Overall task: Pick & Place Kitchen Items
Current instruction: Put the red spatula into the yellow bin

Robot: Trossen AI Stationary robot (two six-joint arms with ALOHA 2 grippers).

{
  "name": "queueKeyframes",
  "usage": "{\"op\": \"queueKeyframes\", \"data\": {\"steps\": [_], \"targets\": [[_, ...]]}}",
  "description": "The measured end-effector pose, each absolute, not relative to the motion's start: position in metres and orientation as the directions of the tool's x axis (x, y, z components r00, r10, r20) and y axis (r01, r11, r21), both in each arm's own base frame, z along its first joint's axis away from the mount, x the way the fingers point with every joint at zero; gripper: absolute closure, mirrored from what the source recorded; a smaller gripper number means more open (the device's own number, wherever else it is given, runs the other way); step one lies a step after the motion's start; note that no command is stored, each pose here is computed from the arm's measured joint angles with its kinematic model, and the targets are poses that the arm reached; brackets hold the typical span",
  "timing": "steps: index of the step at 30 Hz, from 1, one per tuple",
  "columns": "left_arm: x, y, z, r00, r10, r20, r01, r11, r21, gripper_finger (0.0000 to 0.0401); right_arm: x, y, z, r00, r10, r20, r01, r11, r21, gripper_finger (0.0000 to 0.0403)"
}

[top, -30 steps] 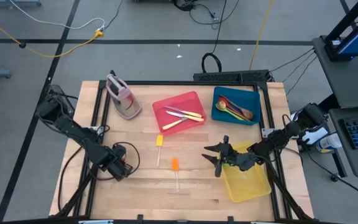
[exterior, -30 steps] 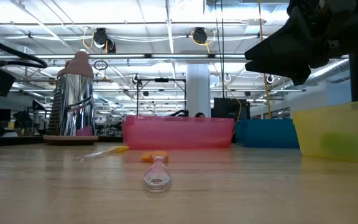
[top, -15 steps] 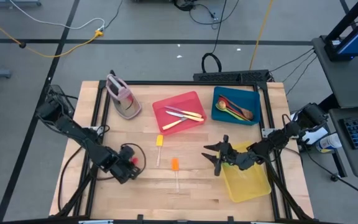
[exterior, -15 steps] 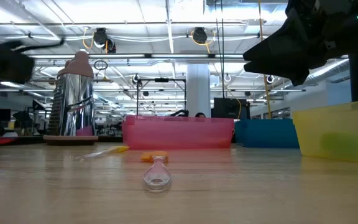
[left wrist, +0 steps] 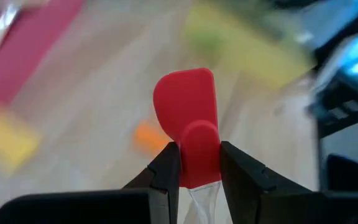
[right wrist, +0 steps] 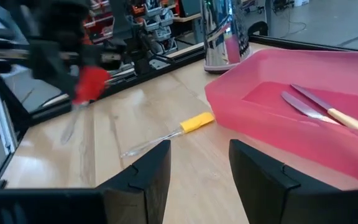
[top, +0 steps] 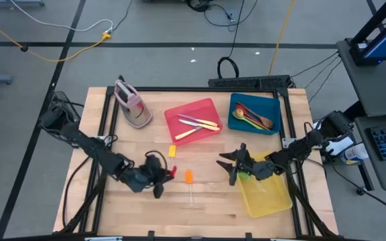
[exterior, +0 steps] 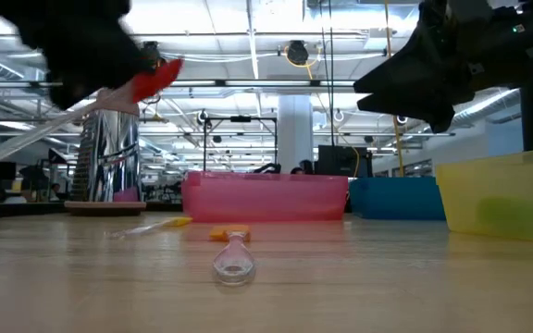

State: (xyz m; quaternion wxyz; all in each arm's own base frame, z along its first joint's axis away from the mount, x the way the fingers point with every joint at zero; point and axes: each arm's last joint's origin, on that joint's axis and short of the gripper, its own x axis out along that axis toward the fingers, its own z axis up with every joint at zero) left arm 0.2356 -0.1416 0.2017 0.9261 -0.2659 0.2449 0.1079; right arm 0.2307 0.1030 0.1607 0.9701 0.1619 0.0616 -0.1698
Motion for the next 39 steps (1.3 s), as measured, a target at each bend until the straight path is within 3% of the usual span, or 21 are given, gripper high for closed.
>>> {"op": "queueKeyframes", "data": {"steps": [5, 10, 18, 27, 33, 39], "targets": [[0.256, -0.136, 0.23, 0.967, 0.021, -0.253, -0.119, 0.918, -0.378, 0.0313, 0.234, 0.1, 0.162, 0.955, -0.239, -0.177, 0.288, 0.892, 0.35, 0.0247], [0.265, -0.127, 0.245, 0.992, -0.039, -0.119, 0.001, 0.952, -0.305, 0.0313, 0.243, 0.101, 0.165, 0.987, -0.118, -0.114, 0.153, 0.912, 0.38, 0.0248], [0.272, -0.115, 0.247, 0.994, -0.011, -0.105, -0.019, 0.96, -0.279, 0.0313, 0.286, 0.119, 0.167, 0.999, 0.016, 0.028, -0.023, 0.958, 0.285, 0.0248], [0.271, -0.117, 0.248, 0.996, -0.02, -0.09, -0.001, 0.975, -0.224, 0.0313, 0.338, 0.112, 0.174, 0.996, -0.033, 0.085, 0.008, 0.962, 0.272, 0.0248], [0.271, -0.117, 0.249, 0.996, -0.013, -0.085, -0.004, 0.98, -0.198, 0.0313, 0.348, 0.108, 0.183, 0.989, 0.08, 0.127, -0.113, 0.955, 0.275, 0.0248], [0.271, -0.114, 0.249, 0.996, 0.05, -0.08, -0.064, 0.979, -0.192, 0.0313, 0.351, 0.106, 0.186, 0.988, 0.076, 0.137, -0.111, 0.957, 0.267, 0.0248]]}}
